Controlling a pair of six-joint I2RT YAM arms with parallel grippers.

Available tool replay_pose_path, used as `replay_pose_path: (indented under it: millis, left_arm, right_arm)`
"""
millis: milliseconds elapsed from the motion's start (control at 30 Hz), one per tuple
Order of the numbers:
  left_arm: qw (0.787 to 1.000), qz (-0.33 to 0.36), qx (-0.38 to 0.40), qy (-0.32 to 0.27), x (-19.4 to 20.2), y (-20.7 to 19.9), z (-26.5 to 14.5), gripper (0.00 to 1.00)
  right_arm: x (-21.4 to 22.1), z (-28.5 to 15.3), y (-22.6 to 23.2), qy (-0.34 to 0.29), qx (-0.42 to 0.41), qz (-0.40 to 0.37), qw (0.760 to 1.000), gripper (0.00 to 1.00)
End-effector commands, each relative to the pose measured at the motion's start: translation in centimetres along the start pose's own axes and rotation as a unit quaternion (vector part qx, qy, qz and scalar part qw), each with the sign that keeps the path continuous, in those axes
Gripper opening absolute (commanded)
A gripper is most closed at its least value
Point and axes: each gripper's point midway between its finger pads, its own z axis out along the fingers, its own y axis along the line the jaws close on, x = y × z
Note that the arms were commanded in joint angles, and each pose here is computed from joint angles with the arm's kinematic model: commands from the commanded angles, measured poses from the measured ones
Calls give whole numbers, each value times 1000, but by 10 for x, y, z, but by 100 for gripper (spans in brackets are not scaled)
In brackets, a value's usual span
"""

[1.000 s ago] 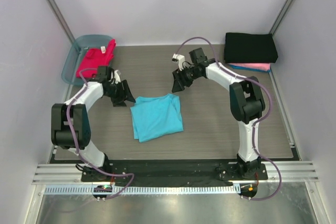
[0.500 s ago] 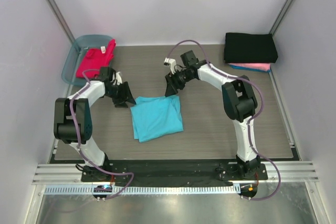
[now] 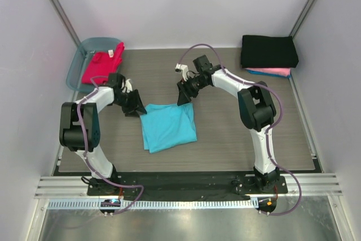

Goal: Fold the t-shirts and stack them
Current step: Fold the tshirt

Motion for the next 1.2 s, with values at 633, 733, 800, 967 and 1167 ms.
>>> replay_pose_path:
  millis: [633, 733, 800, 967, 1167]
  left_arm:
    - [999, 37, 33, -9, -14, -18, 14, 46]
    - [999, 40, 36, -6, -13, -19, 18, 42]
    - [999, 39, 38, -2, -11, -19, 20, 40]
    - [999, 43, 33, 1, -8, -19, 16, 34]
    - [998, 58, 37, -10, -9, -25, 2, 10]
  right_arm:
    - [15, 9, -5, 16, -5, -9, 1000, 49]
    - [16, 10, -7, 19, 1, -13, 1000, 38]
    - [16, 10, -8, 19, 3, -15, 1000, 33]
    - [14, 8, -6, 17, 3, -19, 1000, 21]
    - [0, -8, 4, 3, 12, -39, 999, 3]
